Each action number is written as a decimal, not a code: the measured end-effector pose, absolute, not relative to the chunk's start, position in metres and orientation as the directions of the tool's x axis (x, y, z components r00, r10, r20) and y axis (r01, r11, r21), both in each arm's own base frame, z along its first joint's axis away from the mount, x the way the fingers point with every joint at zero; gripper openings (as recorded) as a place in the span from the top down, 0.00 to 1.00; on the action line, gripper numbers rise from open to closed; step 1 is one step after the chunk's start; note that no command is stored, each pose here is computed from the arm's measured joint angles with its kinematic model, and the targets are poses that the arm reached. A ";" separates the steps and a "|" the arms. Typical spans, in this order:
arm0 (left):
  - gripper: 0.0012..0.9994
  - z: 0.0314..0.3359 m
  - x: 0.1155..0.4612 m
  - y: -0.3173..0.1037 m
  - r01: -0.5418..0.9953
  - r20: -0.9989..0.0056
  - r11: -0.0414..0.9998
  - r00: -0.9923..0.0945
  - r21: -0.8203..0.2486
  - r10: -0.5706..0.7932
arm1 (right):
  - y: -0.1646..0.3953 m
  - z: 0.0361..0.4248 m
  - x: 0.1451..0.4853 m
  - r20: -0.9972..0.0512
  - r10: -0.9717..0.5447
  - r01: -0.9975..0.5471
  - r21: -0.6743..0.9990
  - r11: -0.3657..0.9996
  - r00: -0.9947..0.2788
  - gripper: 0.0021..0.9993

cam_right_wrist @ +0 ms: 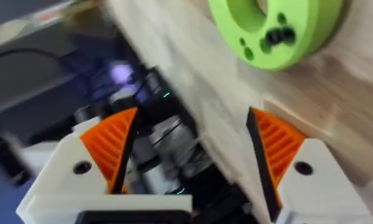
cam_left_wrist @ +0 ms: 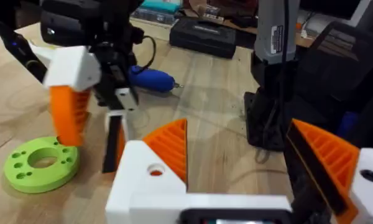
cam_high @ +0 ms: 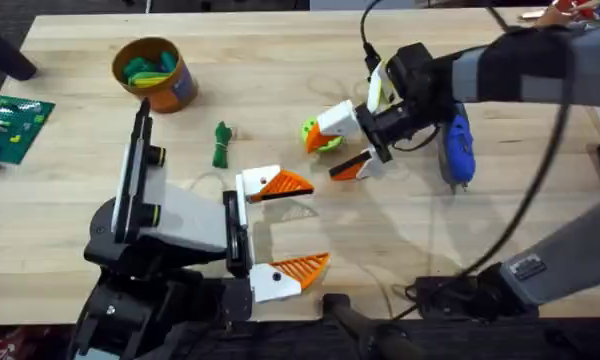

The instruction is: Pick up the gripper from the table and insert it into the empty holder that is missing its gripper. Then pick up a screw, insert it into the mounting hole, and use the screwdriver to tighten it. Finally, clean up the table by picking up the vegetable and placing it into the bucket.

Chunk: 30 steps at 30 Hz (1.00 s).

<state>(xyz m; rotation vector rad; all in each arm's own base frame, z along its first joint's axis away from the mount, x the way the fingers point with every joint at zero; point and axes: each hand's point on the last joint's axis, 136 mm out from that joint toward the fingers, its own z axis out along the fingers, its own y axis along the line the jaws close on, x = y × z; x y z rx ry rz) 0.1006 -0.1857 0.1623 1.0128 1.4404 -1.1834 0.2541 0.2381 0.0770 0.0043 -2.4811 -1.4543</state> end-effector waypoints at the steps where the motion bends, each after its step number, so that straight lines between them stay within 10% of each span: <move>1: 0.01 0.162 0.101 -0.186 0.969 -0.984 0.179 -0.176 -0.170 0.019 | 0.235 0.077 0.252 0.200 -0.138 0.098 0.841 0.532 -0.970 0.01; 13: 0.01 0.162 0.101 -0.186 0.969 -0.984 0.179 -0.176 -0.170 0.019 | 0.196 0.099 0.285 -0.200 -0.152 -0.243 0.599 0.763 -0.968 0.00; 30: 0.01 0.162 0.101 -0.186 0.969 -0.984 0.179 -0.176 -0.170 0.019 | 0.217 0.083 0.295 -0.392 -0.425 -0.514 0.155 0.844 -0.816 0.00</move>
